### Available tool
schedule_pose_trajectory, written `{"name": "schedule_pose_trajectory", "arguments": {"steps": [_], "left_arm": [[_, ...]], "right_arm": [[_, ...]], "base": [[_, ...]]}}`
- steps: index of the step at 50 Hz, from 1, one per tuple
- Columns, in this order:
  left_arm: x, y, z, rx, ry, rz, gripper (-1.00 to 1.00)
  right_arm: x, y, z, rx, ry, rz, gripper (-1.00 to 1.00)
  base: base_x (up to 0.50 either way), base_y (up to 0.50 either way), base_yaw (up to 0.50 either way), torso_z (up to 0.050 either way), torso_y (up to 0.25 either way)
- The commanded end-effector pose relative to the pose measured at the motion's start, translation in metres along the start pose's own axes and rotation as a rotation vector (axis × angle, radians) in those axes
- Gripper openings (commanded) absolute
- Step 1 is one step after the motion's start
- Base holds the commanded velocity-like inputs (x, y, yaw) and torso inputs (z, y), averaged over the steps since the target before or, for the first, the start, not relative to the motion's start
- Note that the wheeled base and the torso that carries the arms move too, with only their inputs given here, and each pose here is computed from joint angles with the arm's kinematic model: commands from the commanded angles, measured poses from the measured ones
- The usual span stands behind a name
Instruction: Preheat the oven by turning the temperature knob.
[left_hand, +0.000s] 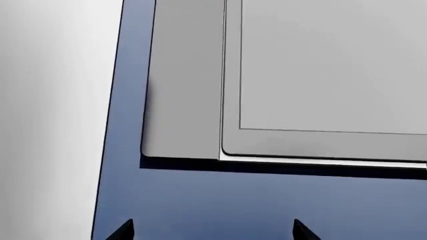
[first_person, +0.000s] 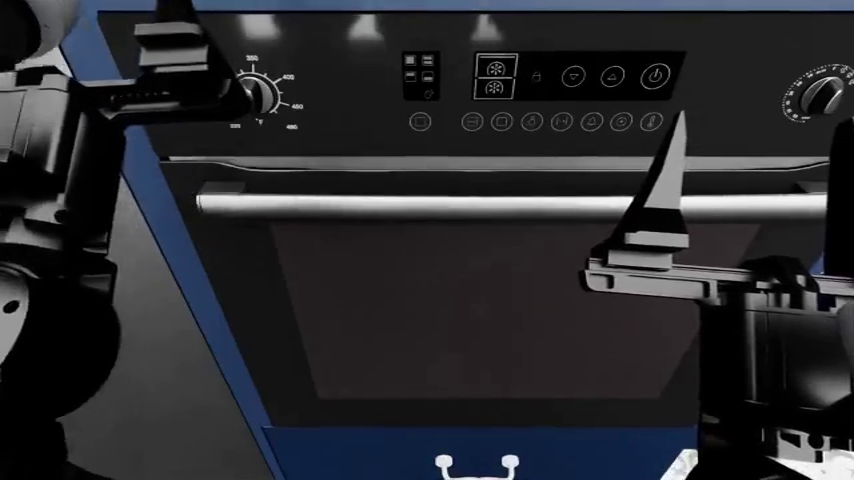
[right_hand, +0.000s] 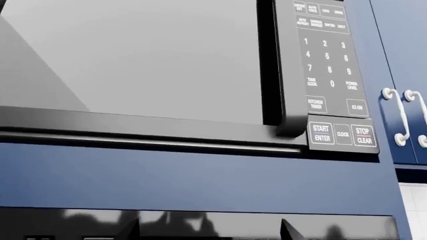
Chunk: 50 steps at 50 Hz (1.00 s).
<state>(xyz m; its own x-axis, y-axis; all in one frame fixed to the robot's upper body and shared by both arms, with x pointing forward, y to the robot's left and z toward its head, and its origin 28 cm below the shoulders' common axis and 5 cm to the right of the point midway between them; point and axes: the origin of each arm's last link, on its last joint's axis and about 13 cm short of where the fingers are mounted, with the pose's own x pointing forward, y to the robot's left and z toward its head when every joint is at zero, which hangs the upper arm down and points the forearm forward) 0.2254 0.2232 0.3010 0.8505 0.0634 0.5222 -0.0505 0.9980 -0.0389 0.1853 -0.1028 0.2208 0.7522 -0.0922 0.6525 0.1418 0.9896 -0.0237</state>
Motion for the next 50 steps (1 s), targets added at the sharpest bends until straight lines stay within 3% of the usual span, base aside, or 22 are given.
{"name": "schedule_pose_trajectory", "arguments": {"steps": [1,6,22,39,50], "left_arm": [[-0.012,0.0,0.012,-0.037,0.13,-0.004,1.0],[-0.029,-0.004,0.011,-0.059,0.201,-0.021,1.0],[-0.031,-0.005,0.002,-0.048,0.283,-0.009,1.0],[-0.017,-0.003,-0.017,-0.002,0.316,0.026,1.0],[0.002,-0.003,-0.035,0.081,0.337,0.031,1.0]], "right_arm": [[0.0,-0.001,-0.002,0.003,0.017,0.003,1.0],[0.0,-0.001,-0.002,0.003,0.02,0.001,1.0],[0.0,0.0,-0.002,0.003,0.019,0.0,1.0],[-0.001,0.0,-0.003,0.005,0.018,0.003,1.0],[-0.001,0.0,-0.003,0.006,0.019,0.006,1.0]], "base": [[0.0,0.0,0.0,0.0,0.0],[0.0,0.0,0.0,0.0,0.0],[0.0,0.0,0.0,0.0,0.0],[0.0,0.0,0.0,0.0,0.0],[0.0,0.0,0.0,0.0,0.0]]}}
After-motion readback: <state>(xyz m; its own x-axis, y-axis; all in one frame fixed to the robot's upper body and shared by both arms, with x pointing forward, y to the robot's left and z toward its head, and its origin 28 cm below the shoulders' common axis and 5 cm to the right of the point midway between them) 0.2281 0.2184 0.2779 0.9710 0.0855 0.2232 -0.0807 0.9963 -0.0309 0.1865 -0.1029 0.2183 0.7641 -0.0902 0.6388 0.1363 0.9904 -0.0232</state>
